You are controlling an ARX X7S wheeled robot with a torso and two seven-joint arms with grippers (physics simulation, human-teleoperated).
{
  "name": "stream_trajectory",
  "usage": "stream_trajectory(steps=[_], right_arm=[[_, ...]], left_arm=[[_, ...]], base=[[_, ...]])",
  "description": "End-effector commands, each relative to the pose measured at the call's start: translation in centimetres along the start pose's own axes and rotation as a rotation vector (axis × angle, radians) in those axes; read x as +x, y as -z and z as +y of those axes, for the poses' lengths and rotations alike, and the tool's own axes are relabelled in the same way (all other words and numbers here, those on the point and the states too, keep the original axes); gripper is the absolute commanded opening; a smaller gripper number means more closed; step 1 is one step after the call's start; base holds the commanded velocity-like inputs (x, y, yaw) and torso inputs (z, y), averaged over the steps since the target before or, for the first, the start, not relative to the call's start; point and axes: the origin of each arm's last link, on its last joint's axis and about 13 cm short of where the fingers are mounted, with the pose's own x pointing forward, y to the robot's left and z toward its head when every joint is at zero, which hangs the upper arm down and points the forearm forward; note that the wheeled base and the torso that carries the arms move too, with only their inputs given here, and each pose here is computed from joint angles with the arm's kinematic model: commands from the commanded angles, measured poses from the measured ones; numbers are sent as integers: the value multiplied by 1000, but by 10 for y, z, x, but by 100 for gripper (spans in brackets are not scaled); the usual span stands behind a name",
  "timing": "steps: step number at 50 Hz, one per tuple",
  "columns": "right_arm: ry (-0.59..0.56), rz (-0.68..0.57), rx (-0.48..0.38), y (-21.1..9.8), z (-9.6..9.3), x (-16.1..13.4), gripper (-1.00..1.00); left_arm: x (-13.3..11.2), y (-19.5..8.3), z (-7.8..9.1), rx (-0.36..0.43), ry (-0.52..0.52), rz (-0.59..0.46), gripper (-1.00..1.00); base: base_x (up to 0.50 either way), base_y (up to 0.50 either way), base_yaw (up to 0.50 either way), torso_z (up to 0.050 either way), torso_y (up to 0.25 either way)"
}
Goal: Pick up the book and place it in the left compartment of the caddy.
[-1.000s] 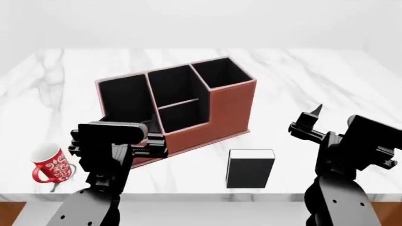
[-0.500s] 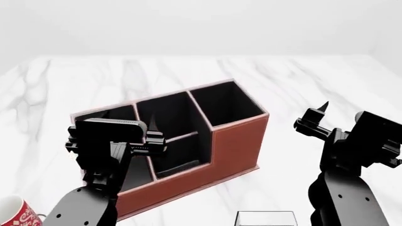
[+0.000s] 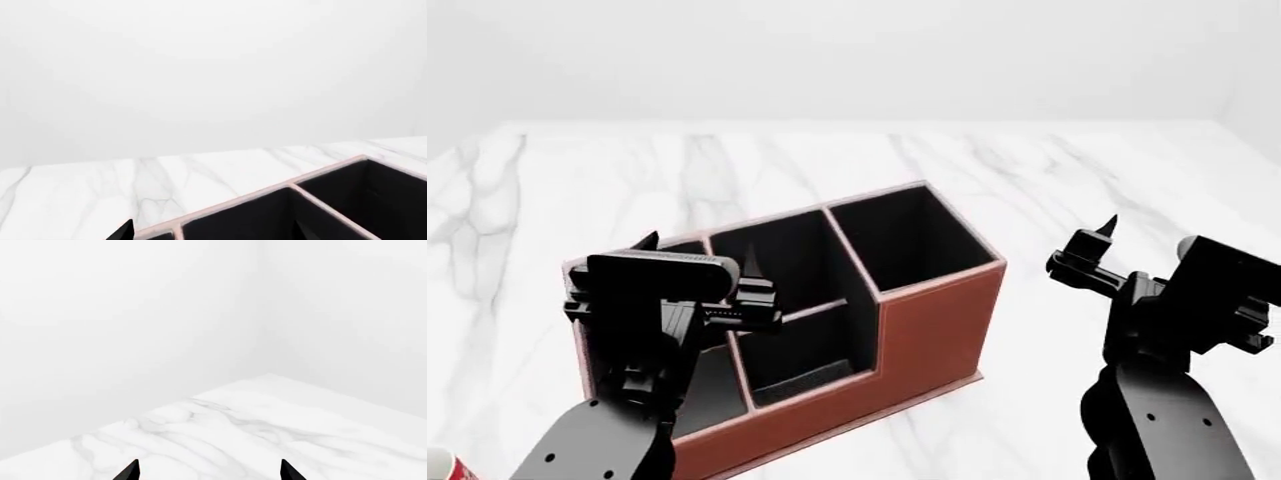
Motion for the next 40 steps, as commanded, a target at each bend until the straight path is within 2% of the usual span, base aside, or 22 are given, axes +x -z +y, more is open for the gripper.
stream_trajectory(steps=[1,4,7,9,12,13,14,15,17,18,19,20,21,22,25,28,30,32,36,37,40], right_arm=[[2,10,-4,0,0,0,100],[5,12,-4,0,0,1,100],[5,13,-5,0,0,1,100],[3,8,-3,0,0,0,100],[-2,7,-4,1,0,0,100],[-2,8,-7,1,0,1,100],[-3,9,-6,1,0,1,100],[-1,6,-13,2,0,1,100],[1,9,-8,1,0,1,100],[2,8,-8,1,0,1,100],[0,7,-6,1,0,1,100],[-1,8,-6,1,0,1,100],[-1,7,-8,1,0,1,100],[-4,6,-8,2,0,0,100],[-5,7,-9,2,0,1,100],[-3,8,-9,2,0,2,100],[-1,9,-9,3,0,2,100],[-1,10,-9,3,0,2,100],[-4,11,-11,4,1,2,100],[-5,11,-12,4,1,2,100],[-3,11,-7,3,0,2,100]], left_arm=[[0,0,0,3,1,4,100],[-1,0,0,-5,1,5,100],[-1,-5,0,-53,29,23,100],[-3,-13,0,32,87,40,100],[-6,-29,4,73,125,35,100],[-8,-38,7,148,143,70,100],[-9,-43,8,156,173,69,100],[-14,-55,11,73,311,85,100],[-17,-68,15,65,376,103,100],[-12,-71,24,42,301,132,100],[-2,-84,38,59,226,148,100],[-1,-92,36,85,211,149,100],[-3,-96,32,104,239,165,100],[-8,-105,27,155,378,162,100],[-26,-110,19,170,756,271,100],[-26,-114,20,197,814,325,100],[-26,-121,20,213,887,356,100],[-25,-124,19,213,882,347,100],[-25,-132,16,187,937,423,100],[-27,-133,15,226,965,464,100],[-28,-139,12,249,1010,509,100]], base=[[0,0,0,0,0],[0,0,0,0,0],[0,0,0,0,0],[0,0,0,0,0],[0,0,0,0,0],[0,0,0,0,0],[0,0,0,0,0],[0,0,0,0,0],[0,0,0,0,5],[0,0,0,0,0],[0,0,0,0,0],[0,0,0,0,0],[0,0,0,0,0],[0,0,0,0,0],[0,0,0,0,0],[0,0,0,0,0],[0,0,0,0,0],[0,0,0,0,0],[0,0,0,0,0],[0,0,0,0,0],[0,0,0,0,0]])
